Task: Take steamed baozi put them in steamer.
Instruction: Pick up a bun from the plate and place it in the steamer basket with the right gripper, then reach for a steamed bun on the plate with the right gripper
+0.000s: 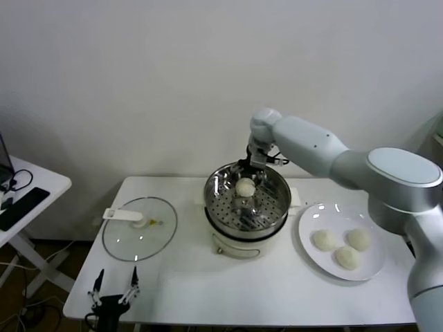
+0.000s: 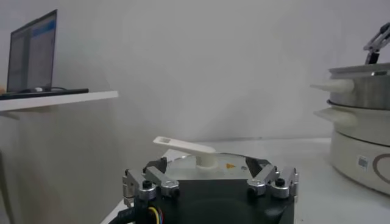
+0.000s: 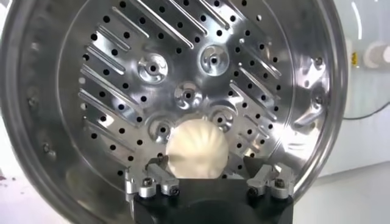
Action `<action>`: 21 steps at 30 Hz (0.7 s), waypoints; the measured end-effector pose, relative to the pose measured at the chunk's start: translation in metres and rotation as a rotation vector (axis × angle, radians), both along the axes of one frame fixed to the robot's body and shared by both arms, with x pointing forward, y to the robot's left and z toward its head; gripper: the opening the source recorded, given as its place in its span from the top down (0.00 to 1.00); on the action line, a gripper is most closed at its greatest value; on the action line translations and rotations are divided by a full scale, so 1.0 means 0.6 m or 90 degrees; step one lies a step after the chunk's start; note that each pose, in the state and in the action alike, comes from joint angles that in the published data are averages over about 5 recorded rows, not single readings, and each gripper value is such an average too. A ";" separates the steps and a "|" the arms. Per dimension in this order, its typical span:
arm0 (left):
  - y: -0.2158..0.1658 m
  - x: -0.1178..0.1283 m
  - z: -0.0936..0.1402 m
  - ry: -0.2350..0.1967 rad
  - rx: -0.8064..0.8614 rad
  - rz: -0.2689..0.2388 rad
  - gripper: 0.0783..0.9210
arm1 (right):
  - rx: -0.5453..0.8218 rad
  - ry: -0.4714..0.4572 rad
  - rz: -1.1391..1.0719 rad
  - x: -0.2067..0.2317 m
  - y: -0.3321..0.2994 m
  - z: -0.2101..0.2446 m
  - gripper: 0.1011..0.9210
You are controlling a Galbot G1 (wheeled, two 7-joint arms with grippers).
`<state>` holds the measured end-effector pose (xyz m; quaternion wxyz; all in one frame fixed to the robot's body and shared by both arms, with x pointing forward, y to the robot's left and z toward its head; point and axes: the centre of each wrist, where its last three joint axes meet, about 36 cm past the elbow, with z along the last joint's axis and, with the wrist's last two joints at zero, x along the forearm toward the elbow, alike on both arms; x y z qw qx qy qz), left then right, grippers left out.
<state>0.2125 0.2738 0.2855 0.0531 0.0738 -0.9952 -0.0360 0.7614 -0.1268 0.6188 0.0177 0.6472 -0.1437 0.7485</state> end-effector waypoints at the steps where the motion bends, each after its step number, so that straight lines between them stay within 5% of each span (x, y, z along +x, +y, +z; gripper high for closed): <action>1: 0.000 -0.001 0.001 0.000 0.000 0.000 0.12 | 0.002 0.001 -0.007 0.000 -0.004 0.008 0.12; 13: -0.001 -0.011 0.009 0.001 0.004 -0.003 0.12 | 0.031 0.035 -0.266 -0.019 -0.148 0.114 0.12; 21: -0.001 -0.012 0.009 0.000 0.004 -0.003 0.12 | 0.041 0.081 -0.469 -0.071 -0.281 0.104 0.12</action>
